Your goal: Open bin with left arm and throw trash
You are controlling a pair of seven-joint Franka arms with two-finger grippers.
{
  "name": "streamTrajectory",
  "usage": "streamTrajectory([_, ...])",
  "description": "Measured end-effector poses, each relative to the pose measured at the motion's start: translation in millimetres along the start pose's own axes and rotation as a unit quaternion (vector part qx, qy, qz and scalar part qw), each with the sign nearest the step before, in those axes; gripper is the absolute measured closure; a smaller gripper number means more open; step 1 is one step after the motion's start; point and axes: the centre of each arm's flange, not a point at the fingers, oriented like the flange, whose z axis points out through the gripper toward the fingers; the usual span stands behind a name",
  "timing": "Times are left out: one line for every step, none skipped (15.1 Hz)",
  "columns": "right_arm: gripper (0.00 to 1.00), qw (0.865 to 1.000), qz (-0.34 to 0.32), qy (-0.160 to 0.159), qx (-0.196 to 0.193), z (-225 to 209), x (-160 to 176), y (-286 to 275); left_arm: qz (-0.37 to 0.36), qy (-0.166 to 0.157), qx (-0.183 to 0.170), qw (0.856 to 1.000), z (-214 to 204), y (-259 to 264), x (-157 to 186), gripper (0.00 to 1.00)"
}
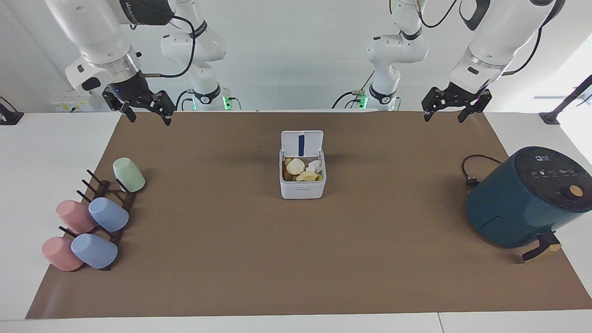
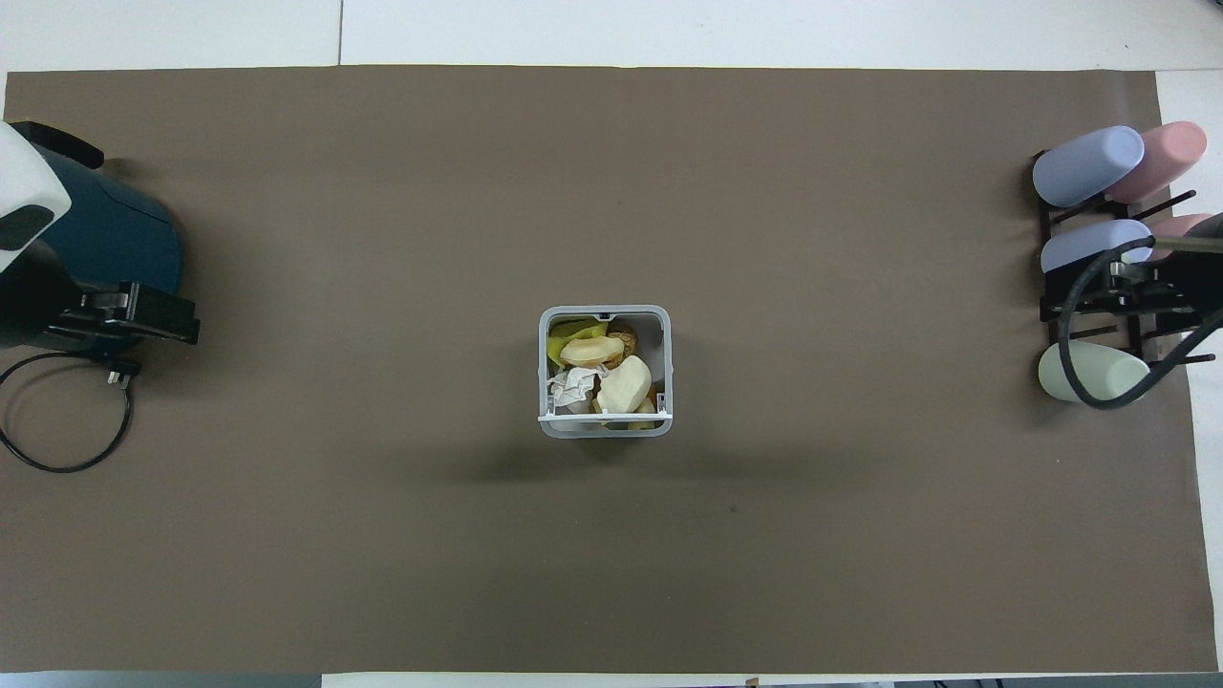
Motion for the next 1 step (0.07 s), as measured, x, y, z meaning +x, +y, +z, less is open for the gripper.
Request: streamTrajectory([0.00, 1.000, 0.000, 0.000, 0.000, 0.0, 0.0, 0.1, 0.000, 0.000, 0.000, 1.000, 0.0, 0.0, 0.0, 0.00])
